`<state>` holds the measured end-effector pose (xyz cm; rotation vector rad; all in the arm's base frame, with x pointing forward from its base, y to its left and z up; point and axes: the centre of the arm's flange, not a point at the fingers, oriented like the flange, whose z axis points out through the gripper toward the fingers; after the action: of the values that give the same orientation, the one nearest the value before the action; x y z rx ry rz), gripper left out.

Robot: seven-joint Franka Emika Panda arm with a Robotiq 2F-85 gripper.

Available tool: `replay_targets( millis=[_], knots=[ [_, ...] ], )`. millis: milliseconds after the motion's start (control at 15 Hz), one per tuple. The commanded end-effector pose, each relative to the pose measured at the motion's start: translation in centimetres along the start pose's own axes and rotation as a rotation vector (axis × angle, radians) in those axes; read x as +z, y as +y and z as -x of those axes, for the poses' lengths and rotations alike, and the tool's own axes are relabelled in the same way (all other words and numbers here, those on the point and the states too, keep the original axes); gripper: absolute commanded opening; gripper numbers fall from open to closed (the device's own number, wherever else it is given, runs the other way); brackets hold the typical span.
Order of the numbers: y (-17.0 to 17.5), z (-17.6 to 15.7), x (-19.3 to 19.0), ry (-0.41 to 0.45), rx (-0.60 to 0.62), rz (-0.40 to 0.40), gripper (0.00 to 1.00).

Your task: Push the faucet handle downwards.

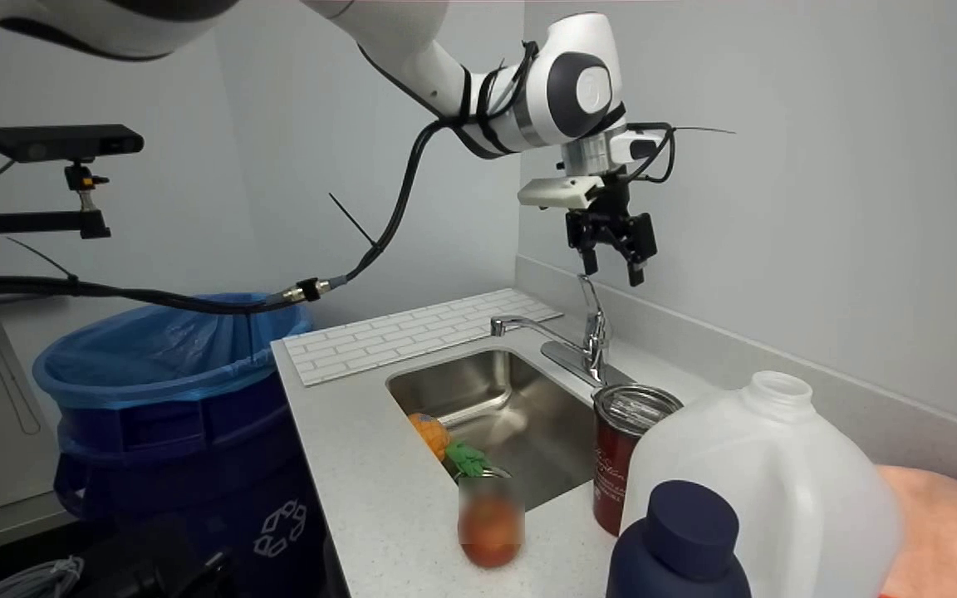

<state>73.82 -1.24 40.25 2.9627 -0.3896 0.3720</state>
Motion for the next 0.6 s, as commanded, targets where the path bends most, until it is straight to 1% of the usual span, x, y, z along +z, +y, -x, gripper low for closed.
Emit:
replay_targets(
  millis=[0, 133, 267, 533],
  knots=[
    [-0.8, -3.1, 1.9, 0.051, -0.014, -0.012, 1.00],
    [-1.4, -3.7, 1.8, 0.075, -0.016, -0.022, 1.00],
    [-1.6, -4.0, 1.9, 0.078, -0.020, -0.024, 1.00],
    [-1.2, -3.2, 2.8, 0.042, -0.017, -0.021, 1.00]
  ],
)
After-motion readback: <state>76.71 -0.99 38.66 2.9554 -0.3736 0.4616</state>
